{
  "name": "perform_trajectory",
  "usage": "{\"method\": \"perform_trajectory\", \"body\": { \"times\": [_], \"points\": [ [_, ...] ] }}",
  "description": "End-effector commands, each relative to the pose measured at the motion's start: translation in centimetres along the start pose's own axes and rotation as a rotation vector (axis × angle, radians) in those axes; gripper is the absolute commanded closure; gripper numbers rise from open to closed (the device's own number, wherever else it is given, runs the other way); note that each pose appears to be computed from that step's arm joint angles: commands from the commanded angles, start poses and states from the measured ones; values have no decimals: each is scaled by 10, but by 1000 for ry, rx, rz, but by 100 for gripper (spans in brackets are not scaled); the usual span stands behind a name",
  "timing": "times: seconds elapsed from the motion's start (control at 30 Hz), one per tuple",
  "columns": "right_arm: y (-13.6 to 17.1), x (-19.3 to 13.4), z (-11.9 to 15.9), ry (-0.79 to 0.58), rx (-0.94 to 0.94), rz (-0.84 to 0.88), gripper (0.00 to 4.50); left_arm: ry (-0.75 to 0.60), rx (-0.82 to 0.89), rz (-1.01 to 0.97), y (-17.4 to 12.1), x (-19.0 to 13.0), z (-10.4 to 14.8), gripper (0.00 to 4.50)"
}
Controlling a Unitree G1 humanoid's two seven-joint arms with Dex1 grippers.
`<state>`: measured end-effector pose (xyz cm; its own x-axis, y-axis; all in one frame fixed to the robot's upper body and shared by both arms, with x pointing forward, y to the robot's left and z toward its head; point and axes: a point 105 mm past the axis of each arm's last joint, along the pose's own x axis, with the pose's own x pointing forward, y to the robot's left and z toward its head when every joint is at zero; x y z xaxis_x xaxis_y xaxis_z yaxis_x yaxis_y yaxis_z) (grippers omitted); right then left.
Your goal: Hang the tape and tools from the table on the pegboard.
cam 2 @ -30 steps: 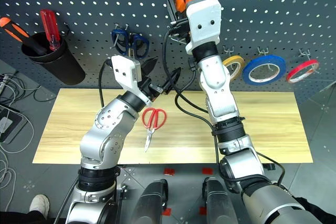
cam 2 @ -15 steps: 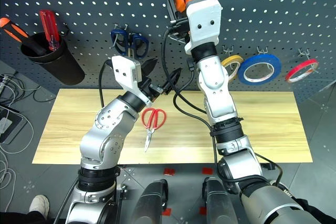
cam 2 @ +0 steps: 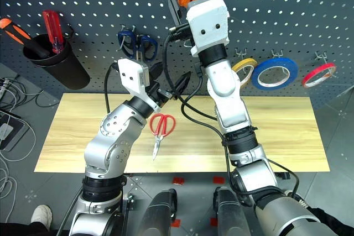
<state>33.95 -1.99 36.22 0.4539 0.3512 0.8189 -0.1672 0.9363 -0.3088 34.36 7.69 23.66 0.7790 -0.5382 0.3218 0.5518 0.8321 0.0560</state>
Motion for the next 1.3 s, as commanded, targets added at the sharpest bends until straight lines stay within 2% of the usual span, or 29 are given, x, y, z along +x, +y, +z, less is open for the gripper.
{"method": "perform_trajectory", "body": {
  "times": [0.03,0.27,0.97,1.0,1.1,1.3],
  "points": [
    [-1,4,29,-99,-20,-1,154,-52,20,-36,-9,-2,13,0],
    [1,5,24,-82,-5,-10,154,-51,17,-46,-11,0,13,0],
    [1,8,-16,11,32,-50,154,-43,36,-29,-7,-5,15,0],
    [1,8,-16,13,33,-51,82,-43,36,-28,-7,-5,15,0],
    [0,5,-18,20,38,-51,1,-46,35,-28,-7,-5,16,0],
    [-2,4,-18,23,40,-52,1,-47,34,-31,-6,-5,16,0]
  ]
}}
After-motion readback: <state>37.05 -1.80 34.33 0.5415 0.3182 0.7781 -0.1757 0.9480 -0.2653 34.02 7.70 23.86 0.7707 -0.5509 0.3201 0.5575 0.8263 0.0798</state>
